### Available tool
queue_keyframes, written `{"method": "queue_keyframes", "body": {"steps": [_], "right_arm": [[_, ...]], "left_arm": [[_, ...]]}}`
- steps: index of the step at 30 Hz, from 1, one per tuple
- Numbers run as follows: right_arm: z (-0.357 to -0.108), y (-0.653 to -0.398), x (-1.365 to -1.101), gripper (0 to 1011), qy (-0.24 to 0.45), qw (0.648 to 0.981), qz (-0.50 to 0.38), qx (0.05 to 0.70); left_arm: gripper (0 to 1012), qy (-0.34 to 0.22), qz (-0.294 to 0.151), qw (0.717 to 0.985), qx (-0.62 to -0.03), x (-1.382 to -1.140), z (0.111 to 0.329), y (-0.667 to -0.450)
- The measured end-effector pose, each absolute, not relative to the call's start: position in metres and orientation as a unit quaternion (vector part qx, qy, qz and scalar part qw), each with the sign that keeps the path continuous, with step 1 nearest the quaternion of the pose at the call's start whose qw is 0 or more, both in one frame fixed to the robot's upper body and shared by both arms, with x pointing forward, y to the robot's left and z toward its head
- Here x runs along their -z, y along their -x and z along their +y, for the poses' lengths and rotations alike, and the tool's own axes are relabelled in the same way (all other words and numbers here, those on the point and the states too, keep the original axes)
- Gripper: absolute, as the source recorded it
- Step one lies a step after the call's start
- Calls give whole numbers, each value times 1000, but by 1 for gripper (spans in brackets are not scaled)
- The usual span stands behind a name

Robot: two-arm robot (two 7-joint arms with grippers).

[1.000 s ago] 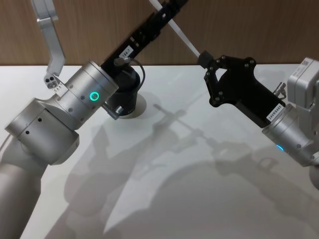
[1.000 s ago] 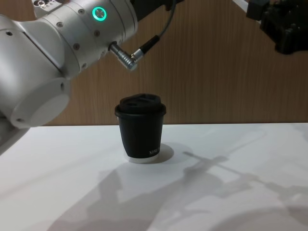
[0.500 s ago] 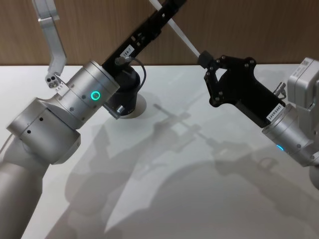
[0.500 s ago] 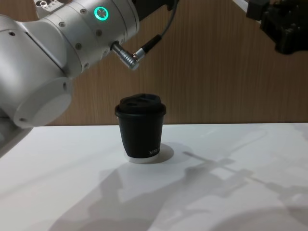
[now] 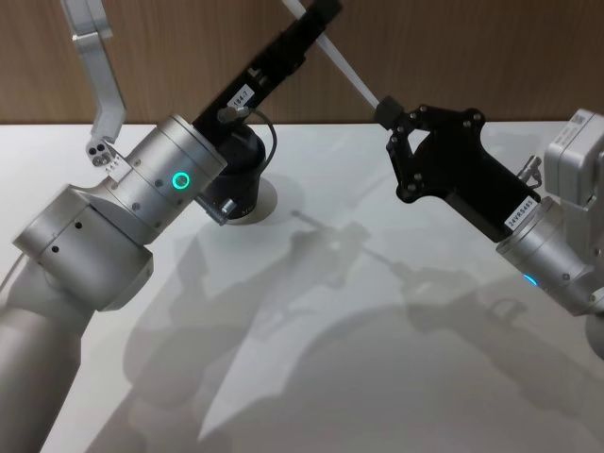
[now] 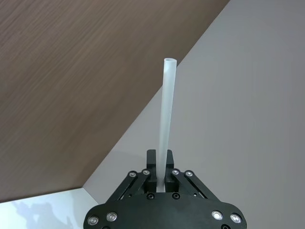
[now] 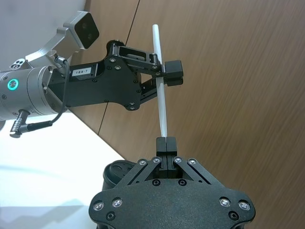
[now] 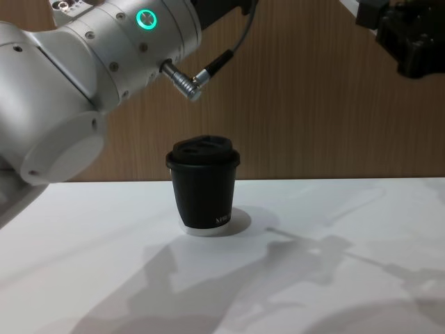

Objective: Pick up the straw with one hand, pass it to the other hand, and insert it into the cup.

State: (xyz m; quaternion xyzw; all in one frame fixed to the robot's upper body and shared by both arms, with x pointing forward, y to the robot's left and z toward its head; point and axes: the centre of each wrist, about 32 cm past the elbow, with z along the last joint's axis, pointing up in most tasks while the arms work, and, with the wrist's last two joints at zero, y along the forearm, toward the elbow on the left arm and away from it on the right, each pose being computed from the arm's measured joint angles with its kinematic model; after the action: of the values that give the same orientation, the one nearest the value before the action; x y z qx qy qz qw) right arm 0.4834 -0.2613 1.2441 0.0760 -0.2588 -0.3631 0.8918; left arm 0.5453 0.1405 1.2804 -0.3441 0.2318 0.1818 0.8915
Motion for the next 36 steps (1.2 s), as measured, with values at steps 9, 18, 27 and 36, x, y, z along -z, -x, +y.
{"method": "queue_keyframes", "body": {"steps": [9, 18, 27, 36], "right_arm": [[-261, -483, -1244, 2, -76, 892, -259, 363], [-261, -483, -1244, 135, -76, 892, -259, 363], [-261, -483, -1244, 436, -76, 892, -259, 363], [-261, -483, -1244, 742, -76, 892, -259, 363]], "left_arm": [[8, 345, 232, 891, -181, -1280, 140, -545], [5, 345, 232, 891, -181, -1280, 140, -545], [5, 345, 232, 891, -181, -1280, 140, -545], [5, 339, 226, 894, -187, -1281, 141, -545]]}}
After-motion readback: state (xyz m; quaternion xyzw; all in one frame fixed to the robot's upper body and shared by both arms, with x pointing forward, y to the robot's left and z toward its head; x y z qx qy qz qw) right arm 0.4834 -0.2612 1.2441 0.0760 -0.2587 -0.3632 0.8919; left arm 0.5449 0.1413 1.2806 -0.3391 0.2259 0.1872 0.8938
